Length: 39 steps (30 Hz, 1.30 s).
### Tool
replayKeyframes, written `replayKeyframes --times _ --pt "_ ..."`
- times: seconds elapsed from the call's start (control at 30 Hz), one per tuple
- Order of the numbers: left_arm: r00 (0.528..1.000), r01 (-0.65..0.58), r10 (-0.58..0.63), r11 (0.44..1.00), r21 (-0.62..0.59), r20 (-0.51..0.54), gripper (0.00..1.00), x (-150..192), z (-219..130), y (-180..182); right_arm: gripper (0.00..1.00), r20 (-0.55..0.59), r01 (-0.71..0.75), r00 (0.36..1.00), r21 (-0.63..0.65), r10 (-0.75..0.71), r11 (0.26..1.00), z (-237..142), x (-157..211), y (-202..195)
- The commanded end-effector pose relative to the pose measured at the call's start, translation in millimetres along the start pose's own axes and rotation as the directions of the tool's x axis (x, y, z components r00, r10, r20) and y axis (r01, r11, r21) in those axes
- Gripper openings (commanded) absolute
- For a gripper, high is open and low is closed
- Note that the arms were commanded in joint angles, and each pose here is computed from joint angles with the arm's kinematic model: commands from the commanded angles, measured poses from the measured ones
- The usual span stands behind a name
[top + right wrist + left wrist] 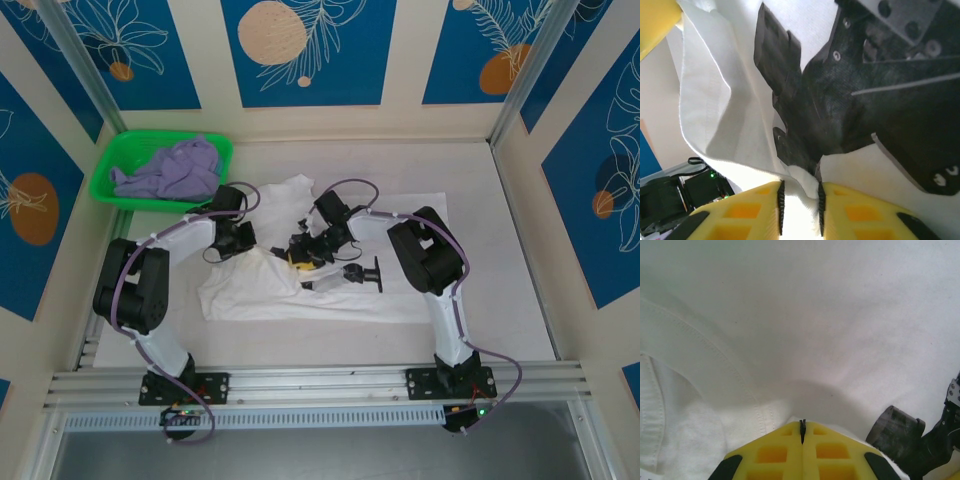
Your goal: Fold and stack the t-shirts
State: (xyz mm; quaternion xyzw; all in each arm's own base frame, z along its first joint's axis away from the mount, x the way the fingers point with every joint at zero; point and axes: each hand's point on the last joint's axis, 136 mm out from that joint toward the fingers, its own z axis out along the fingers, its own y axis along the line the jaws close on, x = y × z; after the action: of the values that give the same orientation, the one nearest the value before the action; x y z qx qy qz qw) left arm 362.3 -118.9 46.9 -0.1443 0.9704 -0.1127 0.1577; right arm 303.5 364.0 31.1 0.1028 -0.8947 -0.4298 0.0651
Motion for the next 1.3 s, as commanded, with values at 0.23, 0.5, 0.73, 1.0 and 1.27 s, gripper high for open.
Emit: replayKeyframes --times 0.23,0.5,0.73,1.0,1.27 --pt "0.999 -0.013 0.014 1.000 -0.024 0.029 0.00 -4.6 -7.5 4.9 0.11 -0.006 -0.004 1.000 -0.033 0.004 0.999 -6.5 6.9 10.0" --pt "0.998 -0.024 0.025 1.000 -0.018 0.060 0.00 -12.0 -6.9 1.8 0.04 0.078 0.007 0.997 0.054 -0.011 0.998 -20.8 -0.8 2.0" --pt "0.995 -0.033 0.036 0.999 -0.033 0.088 0.00 -19.3 -6.1 2.6 0.03 0.126 0.008 0.992 0.128 -0.025 0.992 -25.1 -1.5 -4.5" --pt "0.995 -0.043 0.046 0.998 -0.042 0.083 0.02 -22.1 2.1 2.4 0.04 0.164 -0.023 0.986 0.184 -0.008 0.983 -27.8 -8.4 -12.1" --pt "0.992 -0.056 0.064 0.996 -0.074 0.107 0.31 -42.1 -3.2 -2.9 0.17 0.194 -0.077 0.980 0.224 0.033 0.972 -33.0 -12.7 -17.4"
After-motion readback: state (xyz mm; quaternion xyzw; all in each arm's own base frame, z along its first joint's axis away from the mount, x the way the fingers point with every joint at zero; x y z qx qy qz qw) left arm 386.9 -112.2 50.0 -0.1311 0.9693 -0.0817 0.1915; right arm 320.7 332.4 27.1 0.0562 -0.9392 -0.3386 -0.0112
